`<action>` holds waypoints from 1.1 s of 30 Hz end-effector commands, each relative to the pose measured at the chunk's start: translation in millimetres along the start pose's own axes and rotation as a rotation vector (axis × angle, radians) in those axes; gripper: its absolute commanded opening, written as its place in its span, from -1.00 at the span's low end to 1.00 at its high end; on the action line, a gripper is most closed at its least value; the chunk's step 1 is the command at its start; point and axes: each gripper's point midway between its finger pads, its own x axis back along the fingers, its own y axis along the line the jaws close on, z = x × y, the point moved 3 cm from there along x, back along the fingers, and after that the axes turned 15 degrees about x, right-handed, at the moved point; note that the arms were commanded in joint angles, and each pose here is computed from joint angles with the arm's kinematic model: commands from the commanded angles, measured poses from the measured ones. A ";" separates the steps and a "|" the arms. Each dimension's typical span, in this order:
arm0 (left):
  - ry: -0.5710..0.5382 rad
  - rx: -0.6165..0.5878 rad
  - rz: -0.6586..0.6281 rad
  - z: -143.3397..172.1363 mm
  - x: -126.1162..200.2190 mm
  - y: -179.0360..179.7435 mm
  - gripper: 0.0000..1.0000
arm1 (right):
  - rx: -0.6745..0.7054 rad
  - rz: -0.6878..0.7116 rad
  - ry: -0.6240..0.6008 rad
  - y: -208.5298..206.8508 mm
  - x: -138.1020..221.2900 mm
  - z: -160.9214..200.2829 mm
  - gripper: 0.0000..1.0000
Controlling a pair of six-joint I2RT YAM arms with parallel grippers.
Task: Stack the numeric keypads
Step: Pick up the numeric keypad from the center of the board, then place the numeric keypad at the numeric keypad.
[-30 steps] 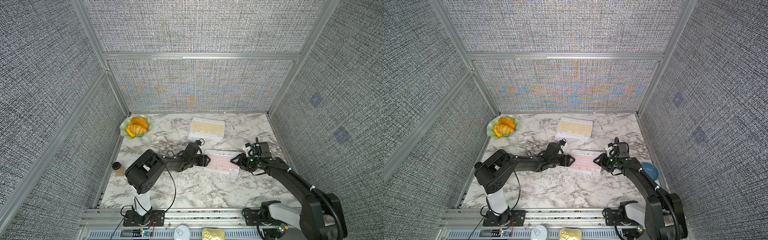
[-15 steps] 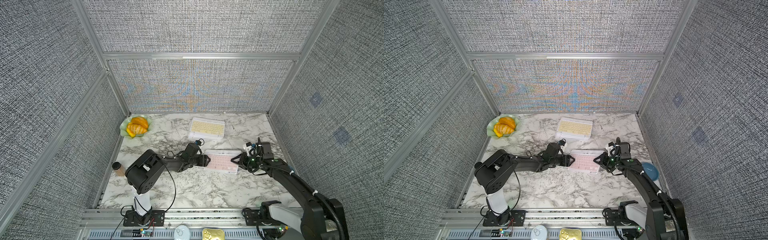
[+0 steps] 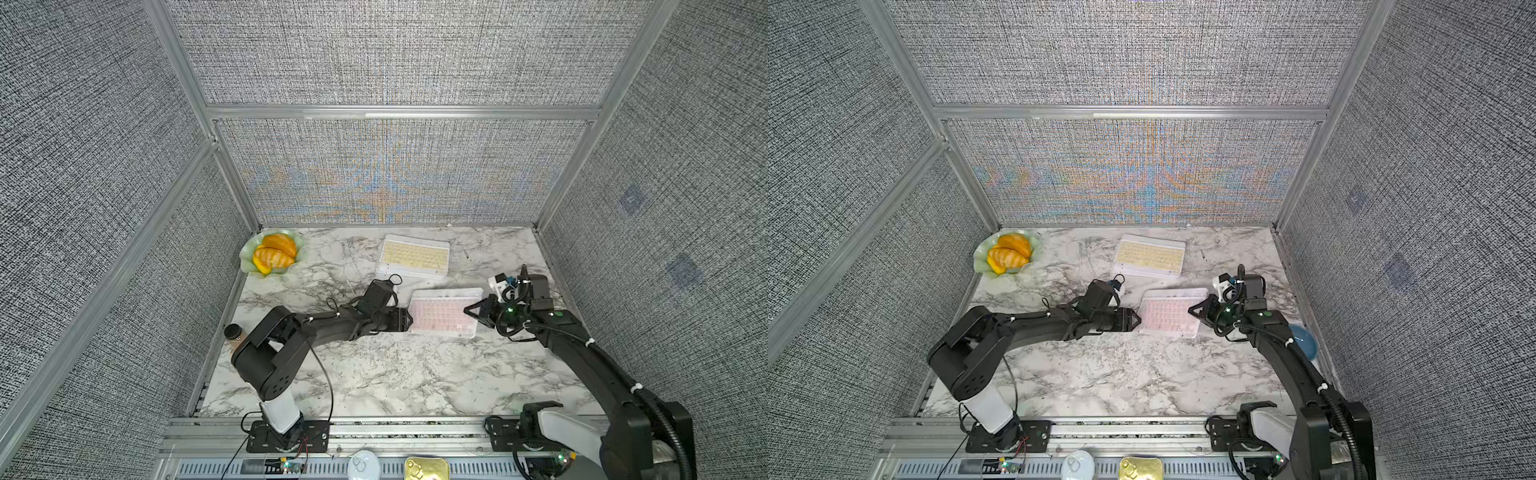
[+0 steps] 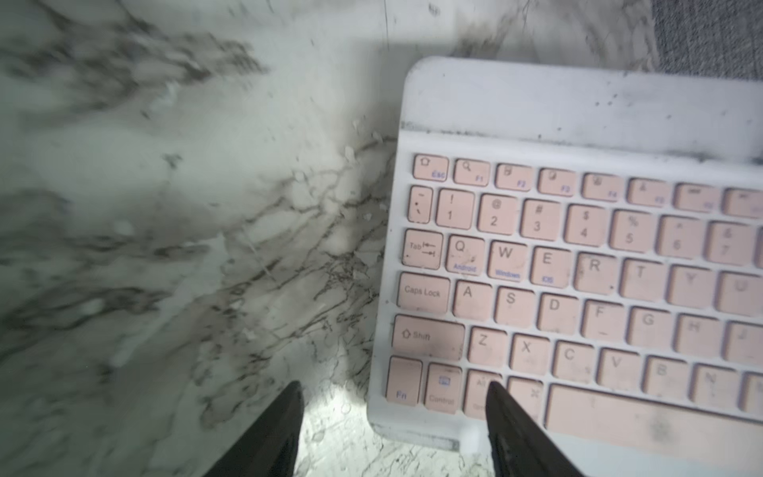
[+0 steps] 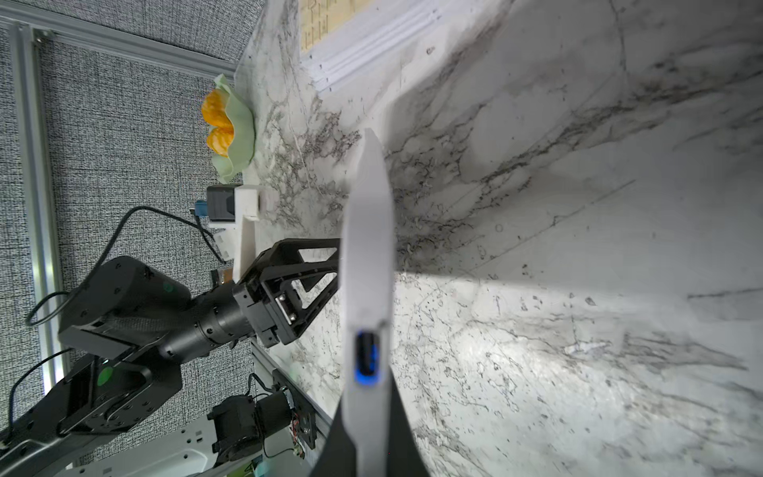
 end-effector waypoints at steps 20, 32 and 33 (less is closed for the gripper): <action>-0.278 0.164 -0.184 -108.4 100.2 28.3 0.44 | 0.164 -0.333 -0.177 38.8 -68.6 -199.8 -1.00; -0.283 0.203 -0.210 -112.2 96.8 43.5 0.46 | 0.098 -0.369 -0.067 -17.9 -140.4 -225.0 -1.00; -0.281 0.204 -0.214 -112.3 95.6 45.0 0.46 | 0.086 -0.369 -0.056 -22.4 -143.6 -223.8 -1.00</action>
